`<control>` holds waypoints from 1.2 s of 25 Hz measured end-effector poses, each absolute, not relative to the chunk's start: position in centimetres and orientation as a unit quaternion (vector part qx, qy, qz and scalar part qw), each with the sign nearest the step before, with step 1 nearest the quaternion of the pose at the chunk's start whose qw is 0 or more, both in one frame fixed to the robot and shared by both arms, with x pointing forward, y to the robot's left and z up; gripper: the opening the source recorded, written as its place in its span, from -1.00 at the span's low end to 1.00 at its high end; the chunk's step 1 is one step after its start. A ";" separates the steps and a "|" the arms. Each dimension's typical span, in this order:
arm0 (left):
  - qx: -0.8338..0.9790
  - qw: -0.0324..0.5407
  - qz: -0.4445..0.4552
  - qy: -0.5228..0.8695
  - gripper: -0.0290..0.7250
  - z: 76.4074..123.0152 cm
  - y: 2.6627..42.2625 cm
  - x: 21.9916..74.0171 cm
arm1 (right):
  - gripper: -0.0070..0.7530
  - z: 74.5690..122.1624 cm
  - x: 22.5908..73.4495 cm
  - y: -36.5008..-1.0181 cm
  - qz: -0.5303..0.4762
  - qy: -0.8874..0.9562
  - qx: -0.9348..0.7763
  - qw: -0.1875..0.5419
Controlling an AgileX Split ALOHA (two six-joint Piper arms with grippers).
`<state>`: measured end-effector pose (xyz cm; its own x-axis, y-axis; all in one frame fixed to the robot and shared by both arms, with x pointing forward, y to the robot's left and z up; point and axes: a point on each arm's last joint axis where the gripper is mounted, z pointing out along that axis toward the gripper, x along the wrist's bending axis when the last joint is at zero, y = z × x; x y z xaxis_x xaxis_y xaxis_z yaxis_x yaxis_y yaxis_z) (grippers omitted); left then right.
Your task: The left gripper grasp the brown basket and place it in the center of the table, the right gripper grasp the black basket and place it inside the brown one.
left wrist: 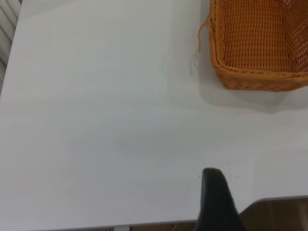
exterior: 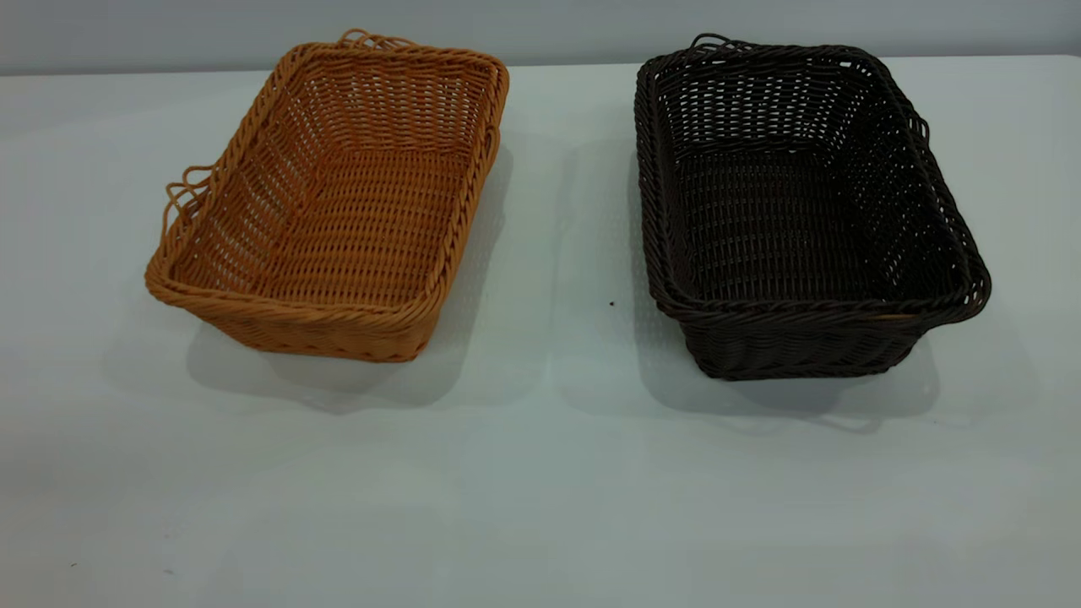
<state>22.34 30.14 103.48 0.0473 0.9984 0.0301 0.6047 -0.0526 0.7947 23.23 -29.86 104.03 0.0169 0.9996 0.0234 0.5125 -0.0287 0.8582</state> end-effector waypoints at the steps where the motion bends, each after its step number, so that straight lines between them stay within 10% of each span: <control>1: 0.653 0.312 0.316 0.614 0.21 103.5 30.1 22.3 | 0.48 104.0 23.2 -29.9 0.353 0.606 0.624 0.345; 30: 0.653 0.312 0.316 0.614 0.23 103.5 30.1 22.3 | 0.48 104.0 23.2 -29.9 0.353 0.606 0.624 0.345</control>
<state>22.34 30.14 103.48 0.0463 0.9985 0.0288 0.6048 -0.0509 0.7947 23.23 -29.86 104.03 0.0169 0.9996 0.0234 0.5125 -0.0287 0.8582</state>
